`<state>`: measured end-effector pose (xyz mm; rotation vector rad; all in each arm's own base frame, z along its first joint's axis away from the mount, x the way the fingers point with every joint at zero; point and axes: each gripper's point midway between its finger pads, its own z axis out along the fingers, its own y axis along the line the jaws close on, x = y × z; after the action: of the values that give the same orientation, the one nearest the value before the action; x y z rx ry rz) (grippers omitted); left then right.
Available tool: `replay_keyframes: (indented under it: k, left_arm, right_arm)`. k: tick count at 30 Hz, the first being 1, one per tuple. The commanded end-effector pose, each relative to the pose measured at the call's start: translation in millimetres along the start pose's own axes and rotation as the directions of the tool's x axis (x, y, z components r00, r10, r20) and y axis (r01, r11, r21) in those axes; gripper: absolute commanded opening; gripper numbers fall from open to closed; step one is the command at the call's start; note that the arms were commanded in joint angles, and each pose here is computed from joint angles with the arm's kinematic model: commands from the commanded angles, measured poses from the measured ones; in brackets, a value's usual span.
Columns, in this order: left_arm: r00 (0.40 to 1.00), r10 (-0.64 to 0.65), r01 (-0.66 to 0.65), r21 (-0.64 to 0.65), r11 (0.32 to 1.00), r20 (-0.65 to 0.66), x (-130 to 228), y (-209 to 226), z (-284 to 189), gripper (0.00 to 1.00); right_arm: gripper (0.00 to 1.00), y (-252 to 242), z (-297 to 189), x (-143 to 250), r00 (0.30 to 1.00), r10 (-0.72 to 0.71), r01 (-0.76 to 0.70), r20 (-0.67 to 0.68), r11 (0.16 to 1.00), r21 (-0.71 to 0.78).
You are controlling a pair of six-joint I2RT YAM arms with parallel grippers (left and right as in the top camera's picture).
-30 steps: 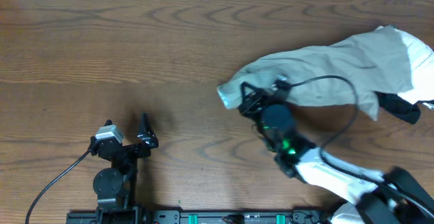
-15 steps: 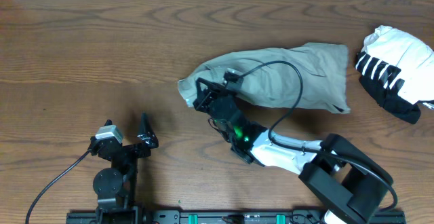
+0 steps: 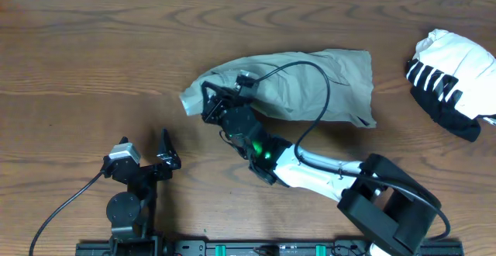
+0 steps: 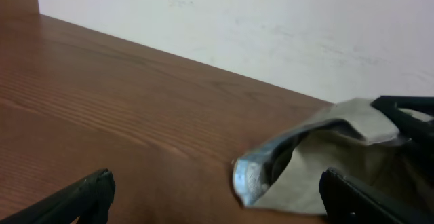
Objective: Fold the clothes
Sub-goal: 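Drag the trousers leftward to the table center with the right gripper, then release the trousers and move the right gripper to their right end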
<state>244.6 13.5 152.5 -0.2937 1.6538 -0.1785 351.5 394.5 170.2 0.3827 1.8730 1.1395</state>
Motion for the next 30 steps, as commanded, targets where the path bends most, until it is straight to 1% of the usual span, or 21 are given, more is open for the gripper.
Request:
replay_keyframes:
  k: [1,2,6,10,14,17,21,24,28,29,30]
  left_arm:
    - [0.999,0.010,-0.011,-0.028,1.000,-0.042,14.0,7.1,0.7,0.98]
    - [0.999,0.010,-0.011,-0.028,1.000,-0.042,14.0,7.1,0.7,0.98]
    - [0.999,0.010,-0.011,-0.029,1.000,-0.042,14.1,7.1,0.7,0.98]
    - [0.999,0.010,-0.011,-0.029,1.000,-0.042,14.2,7.1,0.7,0.98]
    - [0.999,0.010,-0.011,-0.029,1.000,-0.042,14.2,7.1,0.7,0.98]
    - [0.999,0.010,-0.011,-0.029,1.000,-0.042,14.2,7.1,0.7,0.98]
    - [0.999,0.010,-0.011,-0.029,1.000,-0.042,14.2,7.1,0.7,0.98]
    - [0.999,0.010,-0.011,-0.029,1.000,-0.042,14.1,7.1,0.7,0.98]
    - [0.999,0.010,-0.011,-0.029,1.000,-0.042,14.2,7.1,0.7,0.98]
    - [0.999,0.010,-0.011,-0.029,1.000,-0.042,14.3,7.2,0.7,0.98]
    - [0.999,0.010,-0.011,-0.029,1.000,-0.042,14.2,7.2,0.7,0.98]
  right_arm:
    - [0.33,15.9,-0.8,11.4,0.996,-0.087,0.086,-0.020,0.995,-0.040]
    - [0.38,17.3,-1.5,12.4,0.994,-0.106,0.105,-0.021,0.994,-0.044]
    - [0.50,24.7,-5.3,23.5,0.980,-0.194,0.190,-0.051,0.979,-0.073]
    - [0.61,34.3,-11.4,19.4,0.971,-0.236,0.232,-0.047,0.969,-0.086]
    - [0.64,49.3,-25.5,5.9,0.954,-0.296,0.292,-0.043,0.952,-0.089]
    - [0.67,55.3,-41.0,-4.5,0.948,-0.311,0.307,-0.066,0.949,-0.066]
    - [0.75,63.5,-63.7,-23.2,0.943,-0.323,0.321,-0.078,0.946,-0.041]
    - [0.83,53.9,-80.2,-47.0,0.933,-0.352,0.355,-0.070,0.934,0.041]
    - [0.92,0.6,-106.1,-83.9,0.916,-0.384,0.402,-0.120,0.876,0.266]
    - [0.97,-19.7,-114.8,-94.2,0.916,-0.374,0.402,-0.146,0.852,0.337]
    - [0.99,-33.2,-120.7,-100.7,0.919,-0.360,0.394,-0.160,0.836,0.383]
